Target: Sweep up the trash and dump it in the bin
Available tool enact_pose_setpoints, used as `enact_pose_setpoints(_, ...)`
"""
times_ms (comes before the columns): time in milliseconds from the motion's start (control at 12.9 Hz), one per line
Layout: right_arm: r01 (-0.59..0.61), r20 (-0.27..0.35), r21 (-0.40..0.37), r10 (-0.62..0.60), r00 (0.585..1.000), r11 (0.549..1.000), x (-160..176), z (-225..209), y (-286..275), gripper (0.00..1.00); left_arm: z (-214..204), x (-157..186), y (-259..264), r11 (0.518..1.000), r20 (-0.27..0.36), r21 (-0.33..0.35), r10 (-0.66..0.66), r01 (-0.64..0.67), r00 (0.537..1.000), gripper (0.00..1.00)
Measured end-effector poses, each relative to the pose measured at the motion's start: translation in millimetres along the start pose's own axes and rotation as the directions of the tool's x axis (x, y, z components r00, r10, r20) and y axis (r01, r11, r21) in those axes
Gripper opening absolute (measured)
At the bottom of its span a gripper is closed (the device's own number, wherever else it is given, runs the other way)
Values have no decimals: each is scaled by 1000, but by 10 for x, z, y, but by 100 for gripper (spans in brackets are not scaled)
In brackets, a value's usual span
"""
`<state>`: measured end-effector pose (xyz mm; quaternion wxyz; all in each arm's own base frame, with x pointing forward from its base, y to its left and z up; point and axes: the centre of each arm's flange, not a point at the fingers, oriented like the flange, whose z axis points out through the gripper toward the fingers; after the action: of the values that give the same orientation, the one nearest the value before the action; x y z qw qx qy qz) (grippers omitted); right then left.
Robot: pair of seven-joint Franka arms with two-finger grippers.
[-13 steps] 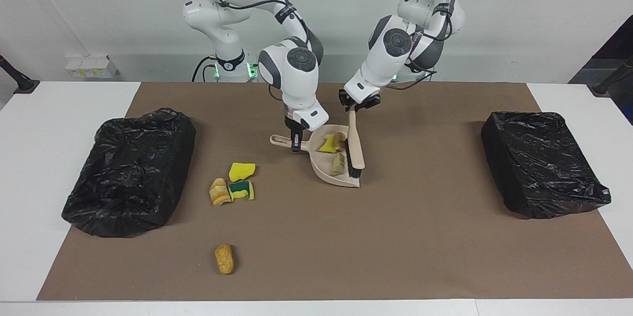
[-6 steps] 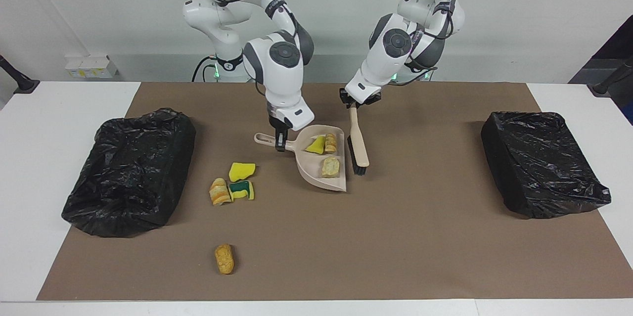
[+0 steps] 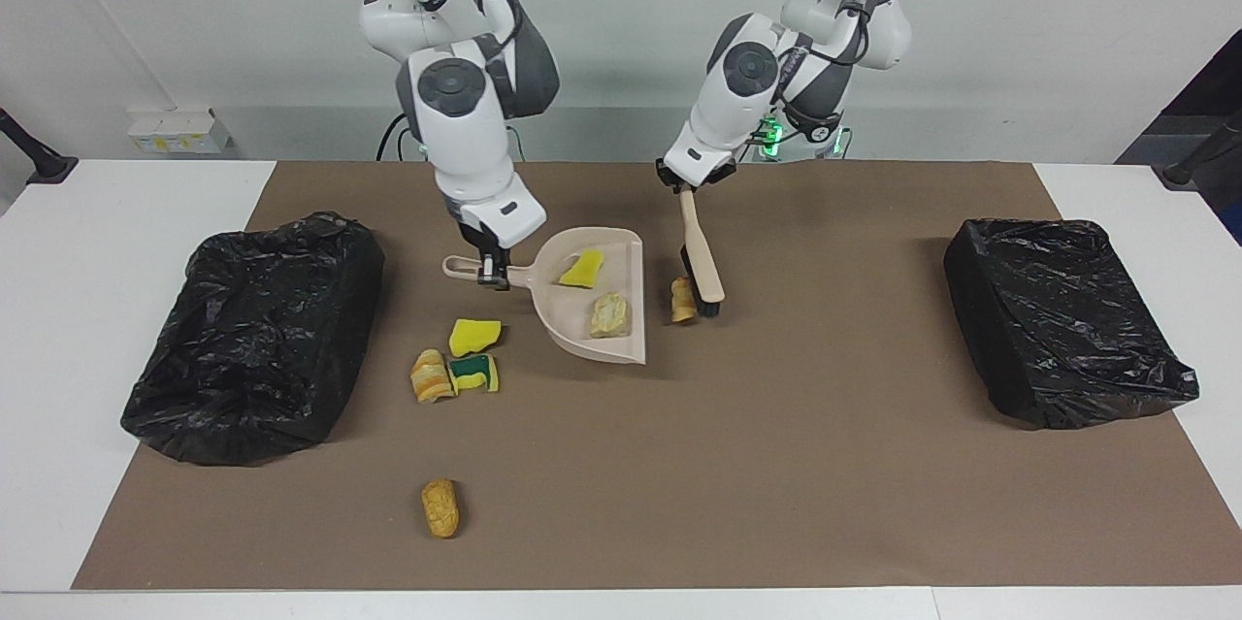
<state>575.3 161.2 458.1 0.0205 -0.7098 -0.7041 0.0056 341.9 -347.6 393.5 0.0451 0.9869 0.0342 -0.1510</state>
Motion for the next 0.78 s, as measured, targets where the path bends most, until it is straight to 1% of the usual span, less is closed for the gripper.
enact_pose_setpoints(78,7,-15,12,-7,1000,1000,-188,-60,45,32,60,-68,52,1000,-15,-1,-4,4,1000,28)
enact_pose_setpoints(233,31,-29,34,-30,999,999,-592,-173,120,32,140,-58,15,1000,-21,2,-21,21,1000,28)
enact_pose_setpoints(389,45,-35,52,-43,998,998,-975,-269,158,32,137,80,-140,998,-21,-1,-61,61,998,28)
enact_pose_setpoints(544,56,-42,65,-53,998,996,-1312,-365,171,32,103,241,-321,995,-35,8,-94,95,995,28)
enact_pose_setpoints(778,81,-54,75,-77,996,994,-1787,-419,162,32,113,367,-483,994,-45,6,-109,109,993,28)
